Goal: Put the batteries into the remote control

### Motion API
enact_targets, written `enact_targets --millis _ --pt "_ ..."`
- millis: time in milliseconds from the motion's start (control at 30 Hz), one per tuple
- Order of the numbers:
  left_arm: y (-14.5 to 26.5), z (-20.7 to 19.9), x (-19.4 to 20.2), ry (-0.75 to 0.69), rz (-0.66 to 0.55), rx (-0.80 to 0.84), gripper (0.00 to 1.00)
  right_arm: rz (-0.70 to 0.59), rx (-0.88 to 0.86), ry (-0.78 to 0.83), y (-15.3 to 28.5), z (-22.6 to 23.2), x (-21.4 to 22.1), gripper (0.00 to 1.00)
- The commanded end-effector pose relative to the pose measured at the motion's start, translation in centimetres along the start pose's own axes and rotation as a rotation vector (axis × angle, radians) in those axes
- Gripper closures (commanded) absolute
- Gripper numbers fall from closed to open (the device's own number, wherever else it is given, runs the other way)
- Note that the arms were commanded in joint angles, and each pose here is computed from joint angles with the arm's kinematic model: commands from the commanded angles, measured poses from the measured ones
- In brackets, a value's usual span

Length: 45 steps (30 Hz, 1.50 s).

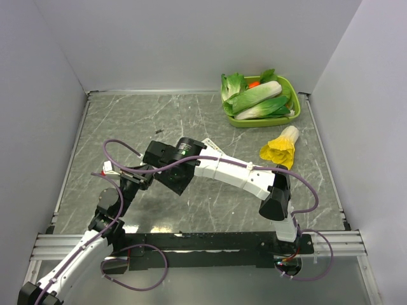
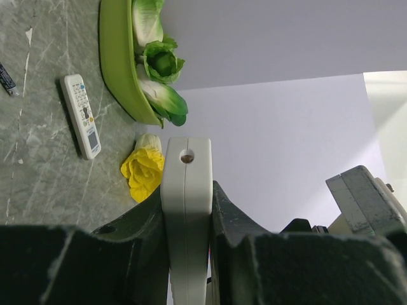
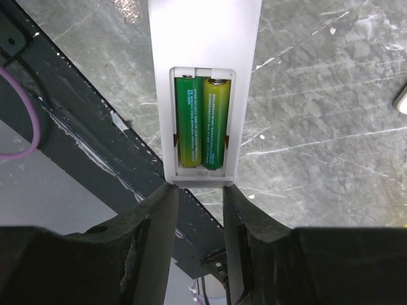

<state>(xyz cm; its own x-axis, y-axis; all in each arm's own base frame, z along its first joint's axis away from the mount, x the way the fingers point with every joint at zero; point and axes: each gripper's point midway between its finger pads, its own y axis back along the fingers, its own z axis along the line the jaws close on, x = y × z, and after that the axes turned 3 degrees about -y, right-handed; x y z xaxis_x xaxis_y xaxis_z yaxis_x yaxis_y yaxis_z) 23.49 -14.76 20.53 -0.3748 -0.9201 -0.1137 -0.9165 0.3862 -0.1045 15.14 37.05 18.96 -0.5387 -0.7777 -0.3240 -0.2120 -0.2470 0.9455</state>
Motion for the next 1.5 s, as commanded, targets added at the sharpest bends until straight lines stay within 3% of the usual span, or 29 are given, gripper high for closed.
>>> enact_targets --millis 0,533,1467 --pt "1.7 7.6 0.9 0.021 0.016 -0.121 0.98 0.021 0.027 0.005 3.9 -1.2 2.0 0.60" --pt "1.7 8.5 1.0 -0.054 0.021 -0.148 0.98 0.031 0.035 0.007 4.1 -1.5 2.6 0.60" --pt "1.7 6.7 3.1 -0.019 0.112 -0.088 0.98 0.061 0.038 0.013 2.9 -2.0 1.9 0.56"
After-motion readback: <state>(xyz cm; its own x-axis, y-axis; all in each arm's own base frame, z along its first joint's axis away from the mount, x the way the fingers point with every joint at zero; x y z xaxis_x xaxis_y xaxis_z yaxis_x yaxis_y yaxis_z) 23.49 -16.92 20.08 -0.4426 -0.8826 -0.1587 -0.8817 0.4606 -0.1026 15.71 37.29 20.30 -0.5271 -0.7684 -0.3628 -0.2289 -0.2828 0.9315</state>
